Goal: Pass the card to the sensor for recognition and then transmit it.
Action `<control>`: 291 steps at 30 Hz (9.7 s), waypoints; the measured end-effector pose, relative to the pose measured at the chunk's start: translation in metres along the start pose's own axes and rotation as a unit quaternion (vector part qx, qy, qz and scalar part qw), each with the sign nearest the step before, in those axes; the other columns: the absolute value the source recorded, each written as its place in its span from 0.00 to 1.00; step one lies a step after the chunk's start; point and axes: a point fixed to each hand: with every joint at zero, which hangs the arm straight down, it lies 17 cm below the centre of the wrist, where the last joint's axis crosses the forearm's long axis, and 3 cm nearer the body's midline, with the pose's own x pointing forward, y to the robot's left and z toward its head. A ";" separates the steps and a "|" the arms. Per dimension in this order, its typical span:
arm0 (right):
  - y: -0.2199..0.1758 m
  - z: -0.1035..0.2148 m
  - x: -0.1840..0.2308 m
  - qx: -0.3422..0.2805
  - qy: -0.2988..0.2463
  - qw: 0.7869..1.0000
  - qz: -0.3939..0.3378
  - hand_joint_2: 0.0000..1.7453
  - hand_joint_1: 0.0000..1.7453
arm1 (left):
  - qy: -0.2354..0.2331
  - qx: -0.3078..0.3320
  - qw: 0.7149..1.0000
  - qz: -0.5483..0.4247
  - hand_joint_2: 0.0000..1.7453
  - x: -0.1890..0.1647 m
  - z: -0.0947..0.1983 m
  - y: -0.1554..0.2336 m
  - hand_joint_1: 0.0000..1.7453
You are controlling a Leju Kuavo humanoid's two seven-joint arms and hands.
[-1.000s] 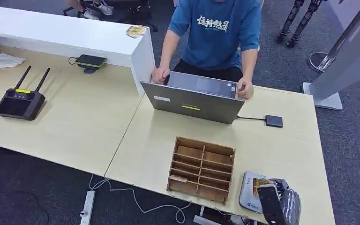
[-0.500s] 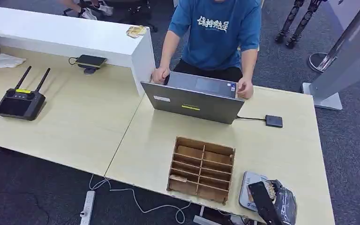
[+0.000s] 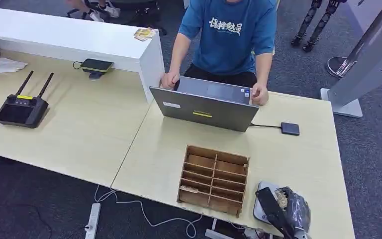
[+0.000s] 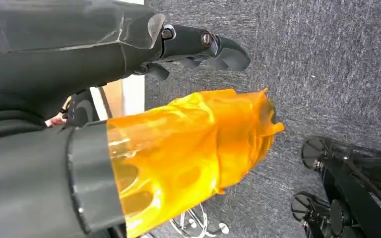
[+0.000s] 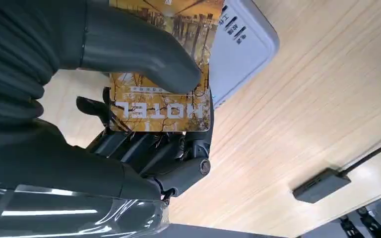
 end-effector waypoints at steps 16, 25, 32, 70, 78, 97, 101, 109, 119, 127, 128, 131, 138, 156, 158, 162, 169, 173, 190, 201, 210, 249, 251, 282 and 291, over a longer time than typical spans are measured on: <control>0.002 -0.002 0.000 0.004 -0.002 1.000 0.007 1.00 1.00 | 0.000 -0.001 1.000 0.000 0.00 0.000 0.000 0.000 0.00; -0.008 -0.009 0.028 -0.014 -0.055 0.998 0.005 1.00 1.00 | 0.000 -0.005 1.000 -0.004 0.00 -0.002 0.001 -0.001 0.00; -0.041 -0.026 0.077 -0.055 -0.120 0.991 -0.010 1.00 1.00 | 0.001 -0.008 1.000 -0.014 0.00 -0.004 0.002 0.000 0.00; -0.292 -0.148 0.325 -0.297 -0.265 0.916 0.053 1.00 1.00 | 0.016 0.024 0.991 -0.127 0.00 -0.001 0.000 0.038 0.00; -0.306 -0.148 0.354 -0.324 -0.272 0.902 0.083 1.00 1.00 | 0.019 0.022 0.989 -0.142 0.00 0.002 -0.003 0.041 0.00; -0.278 -0.154 0.364 -0.303 -0.269 0.909 0.093 1.00 1.00 | 0.019 0.010 0.989 -0.144 0.00 0.004 -0.005 0.037 0.00; -0.274 -0.155 0.362 -0.301 -0.270 0.910 0.094 1.00 0.00 | 0.019 0.009 0.989 -0.144 0.00 0.003 -0.005 0.035 0.00; -0.269 -0.150 0.360 -0.313 -0.282 0.901 0.105 1.00 0.00 | 0.020 0.007 0.989 -0.145 0.00 0.003 -0.006 0.034 0.00; -0.264 -0.144 0.358 -0.316 -0.294 0.896 0.106 1.00 0.00 | 0.019 0.006 0.989 -0.147 0.00 0.002 -0.006 0.033 0.00; -0.255 -0.125 0.354 -0.326 -0.316 0.886 0.090 1.00 0.00 | 0.011 -0.001 0.991 -0.131 0.00 0.004 -0.006 0.025 0.00; -0.252 -0.122 0.352 -0.326 -0.319 0.886 0.086 1.00 0.00 | 0.010 -0.004 0.992 -0.128 0.00 0.004 -0.006 0.022 0.00; -0.245 -0.106 0.344 -0.333 -0.331 0.880 0.070 1.00 0.00 | 0.007 -0.010 0.993 -0.114 0.00 0.003 -0.006 0.016 0.00; -0.228 -0.064 0.312 -0.342 -0.348 0.872 0.034 1.00 0.00 | 0.006 -0.017 0.996 -0.089 0.00 -0.002 -0.003 0.005 0.00; -0.199 0.040 0.229 -0.347 -0.375 0.859 0.022 1.00 0.00 | -0.010 -0.002 0.999 -0.037 0.00 0.002 0.000 0.000 0.00; -0.195 0.051 0.223 -0.346 -0.375 0.860 0.018 1.00 0.00 | -0.011 0.002 0.999 -0.033 0.00 0.002 0.000 0.001 0.00; -0.187 0.071 0.213 -0.344 -0.376 0.861 0.006 1.00 0.00 | -0.014 0.007 1.000 -0.026 0.00 0.003 -0.001 0.002 0.00; -0.169 0.093 0.203 -0.332 -0.369 0.868 -0.001 1.00 0.00 | -0.019 0.014 1.000 -0.018 0.00 0.006 -0.001 0.005 0.00; -0.164 0.102 0.196 -0.329 -0.362 0.872 -0.013 1.00 0.00 | -0.020 0.018 1.000 -0.015 0.00 0.006 -0.001 0.006 0.00; -0.133 0.112 0.172 -0.294 -0.317 0.901 -0.028 1.00 0.00 | -0.026 0.020 0.999 -0.001 0.00 0.008 -0.002 0.005 0.00; -0.112 0.116 0.177 -0.272 -0.327 0.905 -0.034 1.00 0.00 | -0.025 0.020 0.999 -0.001 0.00 0.007 -0.002 0.005 0.00; -0.101 0.123 0.187 -0.261 -0.344 0.901 -0.046 1.00 0.00 | -0.025 0.019 0.999 -0.002 0.00 0.007 -0.002 0.005 0.00; 0.022 0.155 0.198 -0.111 -0.467 0.874 0.079 1.00 0.00 | -0.024 0.002 1.000 -0.007 0.00 0.006 -0.002 -0.003 0.00; 0.027 0.157 0.199 -0.103 -0.474 0.871 0.080 1.00 0.00 | -0.025 0.000 1.000 -0.007 0.00 0.006 -0.002 -0.004 0.00; 0.071 0.152 0.279 -0.051 -0.560 0.824 0.066 1.00 0.00 | -0.018 -0.012 0.999 -0.024 0.00 0.002 0.002 -0.001 0.00; 0.111 0.141 0.278 -0.019 -0.558 0.819 0.132 1.00 0.00 | -0.008 -0.005 0.999 -0.032 0.00 -0.002 0.002 0.002 0.00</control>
